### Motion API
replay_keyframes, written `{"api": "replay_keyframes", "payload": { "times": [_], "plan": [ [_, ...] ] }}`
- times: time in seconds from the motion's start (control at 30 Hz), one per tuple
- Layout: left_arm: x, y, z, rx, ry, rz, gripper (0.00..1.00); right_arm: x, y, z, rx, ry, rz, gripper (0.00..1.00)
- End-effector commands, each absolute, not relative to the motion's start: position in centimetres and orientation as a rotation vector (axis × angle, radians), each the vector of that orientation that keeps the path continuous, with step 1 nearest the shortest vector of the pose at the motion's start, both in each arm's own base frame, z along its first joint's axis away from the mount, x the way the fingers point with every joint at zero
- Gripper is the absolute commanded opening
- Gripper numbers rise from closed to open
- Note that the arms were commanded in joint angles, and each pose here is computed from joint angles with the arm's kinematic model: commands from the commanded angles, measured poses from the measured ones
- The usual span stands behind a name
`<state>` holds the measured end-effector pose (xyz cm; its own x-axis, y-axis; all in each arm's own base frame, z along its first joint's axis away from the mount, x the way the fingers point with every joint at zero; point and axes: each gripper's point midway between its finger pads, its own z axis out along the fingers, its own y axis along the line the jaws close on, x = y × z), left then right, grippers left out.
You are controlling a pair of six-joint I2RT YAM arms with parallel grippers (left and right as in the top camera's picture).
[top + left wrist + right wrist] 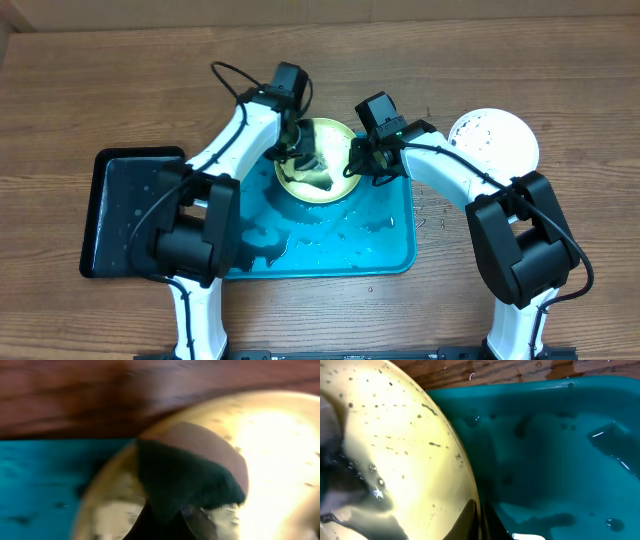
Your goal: Clean dirty plates on tray and stack at the side
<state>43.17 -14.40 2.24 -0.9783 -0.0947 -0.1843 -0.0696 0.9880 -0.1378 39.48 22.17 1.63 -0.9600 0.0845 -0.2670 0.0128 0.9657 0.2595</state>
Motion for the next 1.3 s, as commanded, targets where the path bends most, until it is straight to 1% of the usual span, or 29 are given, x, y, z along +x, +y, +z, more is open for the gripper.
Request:
{"api": "replay_keyframes", "payload": {
  "times": [0.0, 0.1, 0.23, 0.33, 0.5, 0.67, 0.83, 0.93, 1.07, 1.27],
  "plan": [
    [43.8, -8.9, 1.5, -0.215, 2.918, 0.076, 0.04, 39.3, 20.9, 1.2, 0.095, 2.854, 0.294, 0.04],
    [44.4, -8.3, 2.5, -0.239, 2.903, 0.072, 0.04, 39.1, 20.8, 1.1, 0.096, 2.861, 0.29, 0.04],
    [45.6, -7.8, 5.0, -0.254, 2.86, 0.083, 0.04, 39.1, 20.8, 1.1, 0.096, 2.861, 0.289, 0.04],
    [46.6, -7.5, 7.8, -0.259, 2.813, 0.112, 0.04, 38.9, 20.7, 1.1, 0.096, 2.87, 0.284, 0.04],
    [47.6, -7.8, 12.9, -0.292, 2.733, 0.05, 0.04, 38.6, 20.6, 1.1, 0.097, 2.88, 0.278, 0.04],
    [46.2, -6.1, 18.2, -0.46, 2.656, -0.032, 0.04, 39.1, 20.8, 3.3, 0.076, 2.829, 0.308, 0.04],
    [43.3, -1.5, 21.7, -0.666, 2.609, -0.02, 0.04, 40.2, 21.3, 8.0, -0.045, 2.717, 0.345, 0.04],
    [41.0, 1.7, 22.5, -0.765, 2.627, 0.035, 0.04, 41.1, 21.1, 10.9, -0.103, 2.632, 0.321, 0.04],
    [38.0, 4.9, 21.4, -0.9, 2.705, 0.103, 0.04, 42.2, 19.3, 14.1, -0.122, 2.537, 0.176, 0.04],
    [36.3, 8.0, 19.7, -1.042, 2.74, 0.142, 0.04, 42.5, 17.0, 18.4, -0.181, 2.391, -0.151, 0.04]
  ]
}}
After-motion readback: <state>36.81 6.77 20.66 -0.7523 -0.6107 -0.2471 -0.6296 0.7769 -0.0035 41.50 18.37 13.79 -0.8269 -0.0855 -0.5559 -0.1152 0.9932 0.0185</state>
